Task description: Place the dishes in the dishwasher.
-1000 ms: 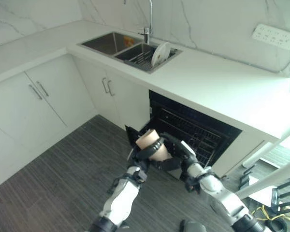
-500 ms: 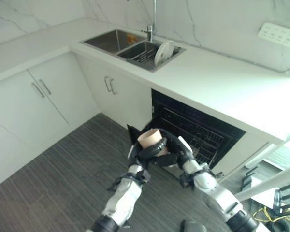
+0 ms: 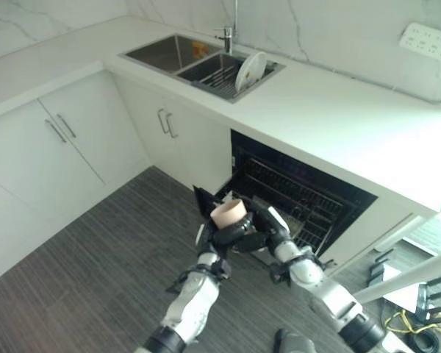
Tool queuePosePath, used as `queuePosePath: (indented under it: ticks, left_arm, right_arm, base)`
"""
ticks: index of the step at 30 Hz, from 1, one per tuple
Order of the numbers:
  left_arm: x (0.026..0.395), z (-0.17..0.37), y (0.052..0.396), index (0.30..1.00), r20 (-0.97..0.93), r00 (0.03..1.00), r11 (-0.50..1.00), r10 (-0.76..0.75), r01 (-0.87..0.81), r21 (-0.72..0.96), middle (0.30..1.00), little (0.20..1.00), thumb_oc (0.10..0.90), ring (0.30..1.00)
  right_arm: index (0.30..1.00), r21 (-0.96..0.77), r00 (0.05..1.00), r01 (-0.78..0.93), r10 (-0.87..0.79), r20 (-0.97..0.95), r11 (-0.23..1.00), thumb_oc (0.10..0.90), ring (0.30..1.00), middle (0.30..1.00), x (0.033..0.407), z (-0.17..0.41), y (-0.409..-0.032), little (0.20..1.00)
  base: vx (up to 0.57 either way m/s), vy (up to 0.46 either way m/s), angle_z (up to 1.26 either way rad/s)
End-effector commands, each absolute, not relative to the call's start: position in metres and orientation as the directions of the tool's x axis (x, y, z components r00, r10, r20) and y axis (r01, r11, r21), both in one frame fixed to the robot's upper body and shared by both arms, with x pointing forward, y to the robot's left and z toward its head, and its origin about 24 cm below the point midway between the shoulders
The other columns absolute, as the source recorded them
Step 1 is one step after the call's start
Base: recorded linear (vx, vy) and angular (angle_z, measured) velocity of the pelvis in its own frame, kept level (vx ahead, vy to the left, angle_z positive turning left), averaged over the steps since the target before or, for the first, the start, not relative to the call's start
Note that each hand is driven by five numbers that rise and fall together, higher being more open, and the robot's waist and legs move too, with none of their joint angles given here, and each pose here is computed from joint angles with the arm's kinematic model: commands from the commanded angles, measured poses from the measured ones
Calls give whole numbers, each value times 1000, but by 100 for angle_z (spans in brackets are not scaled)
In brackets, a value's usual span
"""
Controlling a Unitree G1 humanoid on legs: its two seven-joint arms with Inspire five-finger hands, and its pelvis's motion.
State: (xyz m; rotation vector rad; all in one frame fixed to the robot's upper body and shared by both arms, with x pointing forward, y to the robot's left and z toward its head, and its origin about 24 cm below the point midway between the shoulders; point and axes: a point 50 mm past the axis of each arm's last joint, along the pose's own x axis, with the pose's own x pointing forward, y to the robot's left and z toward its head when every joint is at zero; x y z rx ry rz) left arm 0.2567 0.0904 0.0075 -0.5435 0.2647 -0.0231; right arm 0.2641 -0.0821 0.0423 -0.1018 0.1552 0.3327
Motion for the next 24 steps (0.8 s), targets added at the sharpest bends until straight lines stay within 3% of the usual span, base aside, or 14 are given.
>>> queuePosePath:
  ticks: [1,12,18,19,20,22,24]
  left_arm:
    - [264,80,32,300,166,930,815,-327,366,-448,300,300,400,300]
    - [264,103,26,300,313,866,844,-389,471,-255,300,300,400,300]
    - [263,105,22,300,311,842,823,-441,517,-233,300,300,400,300]
    - [263,103,20,335,293,841,814,-456,527,-245,335,335,424,335]
    - [262,99,17,900,261,835,793,-484,545,-271,900,900,800,900]
    - [256,77,6,900,120,808,703,-576,565,-431,900,900,800,900]
    - [251,66,1,900,79,786,681,-613,577,-450,900,900,800,900]
  right_arm:
    - [300,11,907,-385,376,189,923,400,300,300,288,122,-45,300]
    - [300,-15,913,-374,371,169,927,400,300,300,292,113,-42,300]
    - [300,13,927,-326,317,200,945,400,300,300,295,118,-47,300]
    - [300,28,931,-308,295,214,951,400,300,300,296,120,-49,300]
    - [300,42,935,-287,270,230,957,400,300,300,297,123,-51,300]
    - [300,39,933,-222,201,299,974,400,300,300,301,136,-61,300]
    - [300,54,925,-180,151,348,982,400,300,300,303,147,-70,300]
  base:
    - [1,0,9]
    - [0,0,1]
    - [0,0,0]
    - [0,0,0]
    - [0,0,0]
    - [0,0,0]
    - [-7,42,-2]
